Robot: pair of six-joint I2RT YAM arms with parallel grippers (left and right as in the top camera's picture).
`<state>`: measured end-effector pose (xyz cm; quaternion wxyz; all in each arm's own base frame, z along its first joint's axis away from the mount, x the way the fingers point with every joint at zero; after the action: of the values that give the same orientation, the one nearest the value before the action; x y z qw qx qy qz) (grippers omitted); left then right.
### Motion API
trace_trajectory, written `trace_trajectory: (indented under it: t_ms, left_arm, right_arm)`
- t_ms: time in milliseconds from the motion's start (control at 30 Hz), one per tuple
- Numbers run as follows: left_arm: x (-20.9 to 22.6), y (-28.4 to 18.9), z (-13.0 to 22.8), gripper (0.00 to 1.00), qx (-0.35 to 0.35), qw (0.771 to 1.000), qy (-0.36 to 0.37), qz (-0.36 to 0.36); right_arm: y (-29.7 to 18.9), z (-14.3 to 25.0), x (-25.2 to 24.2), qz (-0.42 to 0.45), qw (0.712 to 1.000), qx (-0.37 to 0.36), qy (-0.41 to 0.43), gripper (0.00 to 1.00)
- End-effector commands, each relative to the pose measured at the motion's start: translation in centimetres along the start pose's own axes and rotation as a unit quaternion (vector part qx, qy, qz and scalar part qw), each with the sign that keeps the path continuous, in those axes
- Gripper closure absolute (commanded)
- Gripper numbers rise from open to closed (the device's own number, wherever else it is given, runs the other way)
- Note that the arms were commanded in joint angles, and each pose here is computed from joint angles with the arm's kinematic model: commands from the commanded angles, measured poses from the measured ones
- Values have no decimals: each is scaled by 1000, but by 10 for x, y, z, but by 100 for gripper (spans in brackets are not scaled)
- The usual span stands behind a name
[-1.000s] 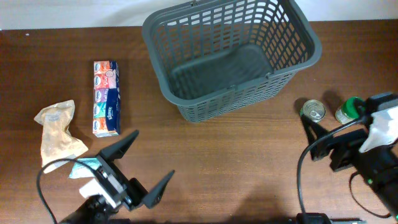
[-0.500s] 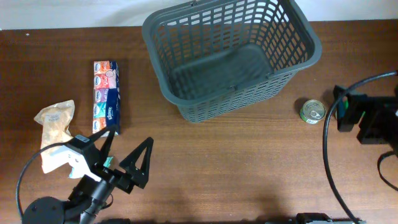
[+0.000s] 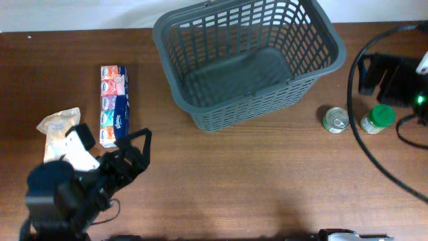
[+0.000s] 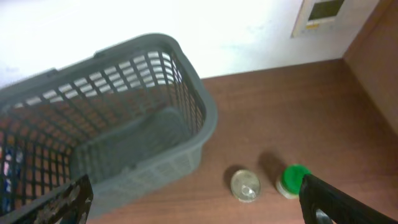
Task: Pack container
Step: 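Raise both grippers and move them toward the gray basket's front rim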
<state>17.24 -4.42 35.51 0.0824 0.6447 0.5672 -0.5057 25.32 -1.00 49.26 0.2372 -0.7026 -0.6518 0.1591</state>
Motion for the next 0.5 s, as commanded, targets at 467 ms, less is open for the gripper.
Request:
trace_trajectory:
  t_ms: [467]
  left_arm:
    - [-100,93,58,0,123,972,194,45]
  right_arm:
    - [14,-23,18,-64,996,-16,-51,1]
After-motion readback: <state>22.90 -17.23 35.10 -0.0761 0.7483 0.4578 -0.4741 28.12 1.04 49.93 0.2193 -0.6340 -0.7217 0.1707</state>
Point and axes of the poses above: each gripper's point midway between its finger pads, its own y axis out along the fingers, its own x axis along the line the jaws close on, z = x × y, the point moved 5 cm from there along -y, back along the fingers, and after that the axes turned 1 degree about -y, right-handed, at the moved point
